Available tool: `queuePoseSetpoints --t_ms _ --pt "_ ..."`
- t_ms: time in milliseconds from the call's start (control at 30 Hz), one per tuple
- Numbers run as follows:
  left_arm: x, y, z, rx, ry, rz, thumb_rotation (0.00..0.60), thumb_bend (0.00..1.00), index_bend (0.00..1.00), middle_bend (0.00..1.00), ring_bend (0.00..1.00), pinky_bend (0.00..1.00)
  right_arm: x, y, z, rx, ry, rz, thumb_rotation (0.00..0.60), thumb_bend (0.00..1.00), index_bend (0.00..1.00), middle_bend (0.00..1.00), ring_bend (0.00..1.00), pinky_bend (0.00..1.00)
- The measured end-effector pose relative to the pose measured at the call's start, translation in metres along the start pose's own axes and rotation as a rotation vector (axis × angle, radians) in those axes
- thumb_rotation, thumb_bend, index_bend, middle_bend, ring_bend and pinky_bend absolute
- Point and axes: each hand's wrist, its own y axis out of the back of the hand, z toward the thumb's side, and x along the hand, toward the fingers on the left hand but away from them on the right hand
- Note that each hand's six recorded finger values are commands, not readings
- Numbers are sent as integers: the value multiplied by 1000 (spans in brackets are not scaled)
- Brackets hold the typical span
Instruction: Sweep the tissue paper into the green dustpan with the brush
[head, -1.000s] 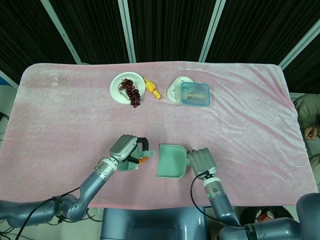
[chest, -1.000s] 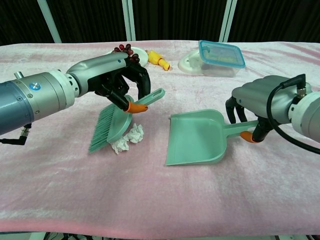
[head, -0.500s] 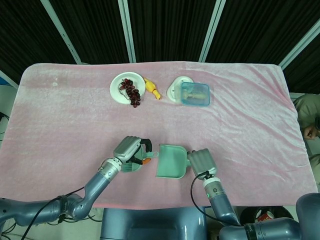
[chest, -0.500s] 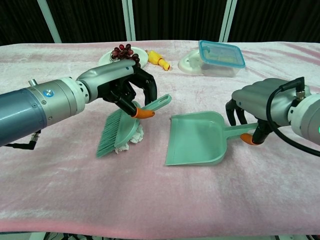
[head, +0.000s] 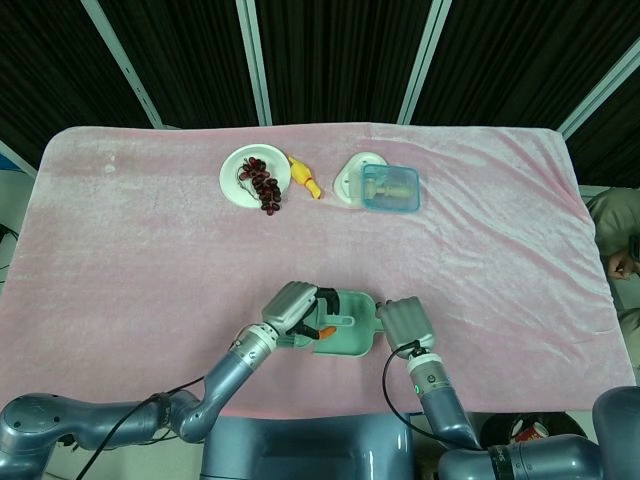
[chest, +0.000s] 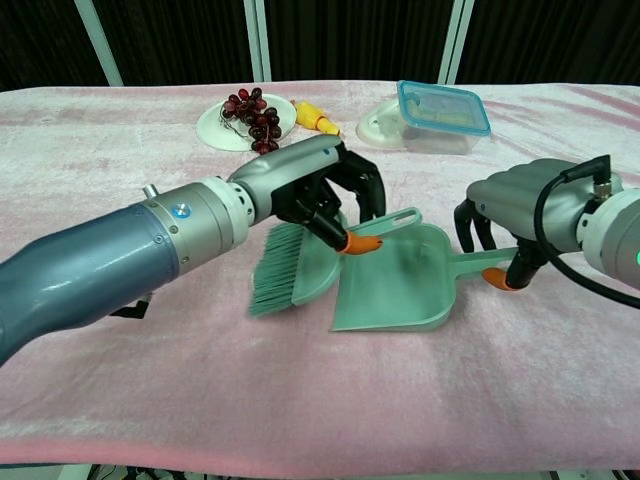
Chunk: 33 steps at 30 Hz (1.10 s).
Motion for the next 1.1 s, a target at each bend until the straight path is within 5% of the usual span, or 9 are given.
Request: queuePoseSetpoints --t_ms 267,633,1100 --pt "12 -10 34 -30 -101 45 600 391 678 703 867 1000 -1 1 -6 -11 -7 0 600 503 673 684 699 779" --pt "10 14 56 -85 -175 102 600 391 679 703 868 1000 -1 1 -10 -8 -16 0 600 504 672 684 699 779" --pt "-18 22 -8 -117 -44 88 600 391 681 704 870 1000 0 -5 -10 -2 -15 9 600 504 672 684 698 780"
